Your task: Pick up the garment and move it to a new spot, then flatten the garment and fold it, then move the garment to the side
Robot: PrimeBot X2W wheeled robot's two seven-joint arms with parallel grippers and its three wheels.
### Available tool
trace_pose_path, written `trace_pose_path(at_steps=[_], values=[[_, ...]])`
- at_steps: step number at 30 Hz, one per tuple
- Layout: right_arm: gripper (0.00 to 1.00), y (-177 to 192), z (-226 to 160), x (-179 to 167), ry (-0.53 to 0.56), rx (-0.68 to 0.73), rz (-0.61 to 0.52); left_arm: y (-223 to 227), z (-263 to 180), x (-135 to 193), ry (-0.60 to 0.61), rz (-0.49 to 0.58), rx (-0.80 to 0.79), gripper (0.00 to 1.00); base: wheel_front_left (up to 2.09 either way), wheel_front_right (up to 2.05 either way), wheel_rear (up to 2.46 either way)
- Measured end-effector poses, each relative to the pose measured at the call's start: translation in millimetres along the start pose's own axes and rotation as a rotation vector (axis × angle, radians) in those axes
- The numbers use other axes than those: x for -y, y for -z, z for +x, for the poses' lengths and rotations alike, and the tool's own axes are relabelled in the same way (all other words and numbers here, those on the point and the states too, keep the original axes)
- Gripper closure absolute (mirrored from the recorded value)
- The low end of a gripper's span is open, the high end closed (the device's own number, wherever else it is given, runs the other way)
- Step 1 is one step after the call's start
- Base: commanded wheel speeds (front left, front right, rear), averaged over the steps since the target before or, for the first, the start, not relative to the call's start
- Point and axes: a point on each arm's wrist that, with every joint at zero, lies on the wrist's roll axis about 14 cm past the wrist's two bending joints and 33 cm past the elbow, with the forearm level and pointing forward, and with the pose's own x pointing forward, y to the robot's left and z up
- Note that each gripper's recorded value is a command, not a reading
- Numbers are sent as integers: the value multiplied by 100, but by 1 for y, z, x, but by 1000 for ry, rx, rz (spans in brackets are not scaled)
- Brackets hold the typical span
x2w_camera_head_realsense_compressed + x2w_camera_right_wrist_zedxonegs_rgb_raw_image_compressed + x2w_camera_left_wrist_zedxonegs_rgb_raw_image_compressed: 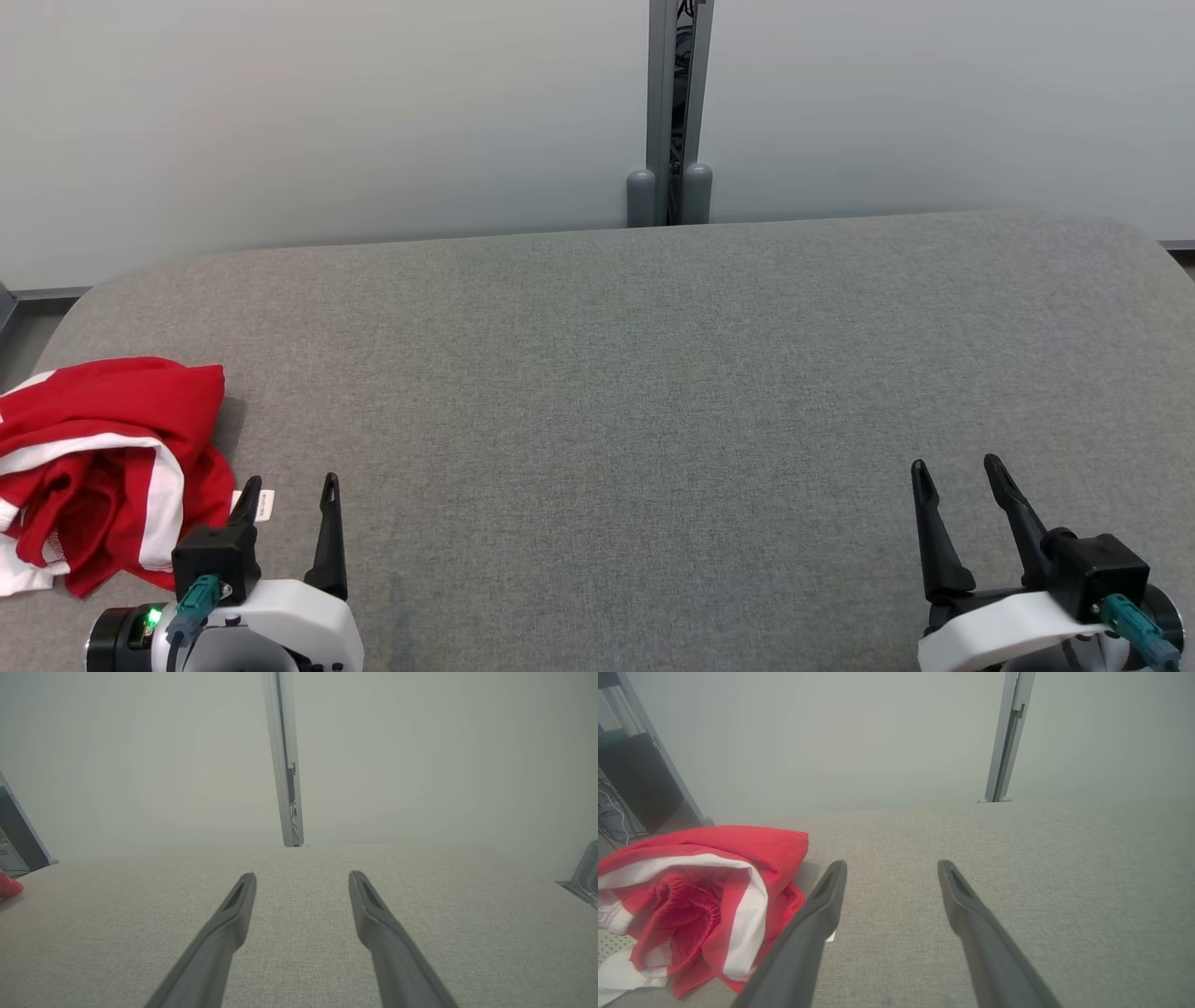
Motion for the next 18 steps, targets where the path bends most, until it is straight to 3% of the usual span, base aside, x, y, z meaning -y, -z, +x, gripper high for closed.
trace_pose_path(at_steps=[18], values=[[0, 7, -2, 2, 9, -23, 9, 7, 0, 2, 8, 2, -18, 0, 0, 0, 0]])
